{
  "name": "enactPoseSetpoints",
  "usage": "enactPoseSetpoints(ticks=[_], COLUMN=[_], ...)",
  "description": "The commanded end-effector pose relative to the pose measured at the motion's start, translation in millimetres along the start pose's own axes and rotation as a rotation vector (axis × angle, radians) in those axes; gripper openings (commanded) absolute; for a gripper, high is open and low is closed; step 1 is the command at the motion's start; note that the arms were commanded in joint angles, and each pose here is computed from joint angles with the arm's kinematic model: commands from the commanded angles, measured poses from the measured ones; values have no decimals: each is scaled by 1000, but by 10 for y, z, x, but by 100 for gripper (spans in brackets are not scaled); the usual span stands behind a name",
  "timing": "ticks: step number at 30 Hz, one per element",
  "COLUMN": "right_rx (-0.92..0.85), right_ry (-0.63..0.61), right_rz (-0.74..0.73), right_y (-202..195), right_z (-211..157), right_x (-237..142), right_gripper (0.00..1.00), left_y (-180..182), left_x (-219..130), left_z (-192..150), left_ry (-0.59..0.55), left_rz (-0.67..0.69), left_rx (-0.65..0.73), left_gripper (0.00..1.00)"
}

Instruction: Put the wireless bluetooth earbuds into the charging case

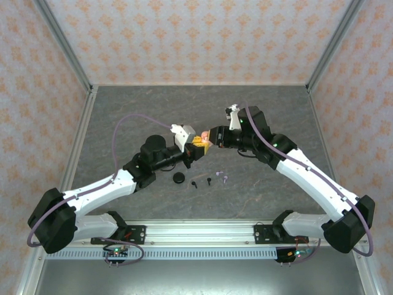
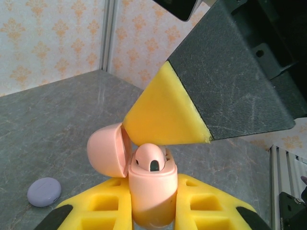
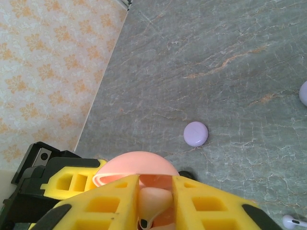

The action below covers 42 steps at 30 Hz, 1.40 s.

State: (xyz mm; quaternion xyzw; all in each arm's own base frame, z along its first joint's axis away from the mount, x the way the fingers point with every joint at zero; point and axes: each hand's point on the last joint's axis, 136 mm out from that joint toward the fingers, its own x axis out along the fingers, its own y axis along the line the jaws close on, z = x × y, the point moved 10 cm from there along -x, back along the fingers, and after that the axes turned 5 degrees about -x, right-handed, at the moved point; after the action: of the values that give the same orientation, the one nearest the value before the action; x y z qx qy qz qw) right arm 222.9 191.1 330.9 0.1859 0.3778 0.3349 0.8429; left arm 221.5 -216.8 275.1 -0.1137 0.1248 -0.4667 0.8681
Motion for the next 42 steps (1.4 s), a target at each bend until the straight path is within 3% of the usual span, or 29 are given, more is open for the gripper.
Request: enactPoseSetpoints(ticks=[1,11,17,26,30,42], right_rx=[-39,-76,-61,-12,-6,-75], right_ry=[-32,-197,-154,-41,-18,-83], right_rz=[23,63,208,371,420,458], right_y=[104,109,44,61,84,186], right_z=[70,212,178,187,197,205], right_x=[-135,-592,-482,-195,-154,-370], right_gripper=[32,64,81,79,73,59], left_y=[-121,-153,-207,-231,-225,-225], left_x=[-54,-109,-138,-105,-87,-76], left_z=[247,281,317,352,348,339], left_ry=[-100,-116,-122,-115,-109,-97], left_rz=[-44,-60,-102,-135,-137,-134], left_rx=[37,41,47,46,44,46], left_gripper=[0,0,0,0,0,0])
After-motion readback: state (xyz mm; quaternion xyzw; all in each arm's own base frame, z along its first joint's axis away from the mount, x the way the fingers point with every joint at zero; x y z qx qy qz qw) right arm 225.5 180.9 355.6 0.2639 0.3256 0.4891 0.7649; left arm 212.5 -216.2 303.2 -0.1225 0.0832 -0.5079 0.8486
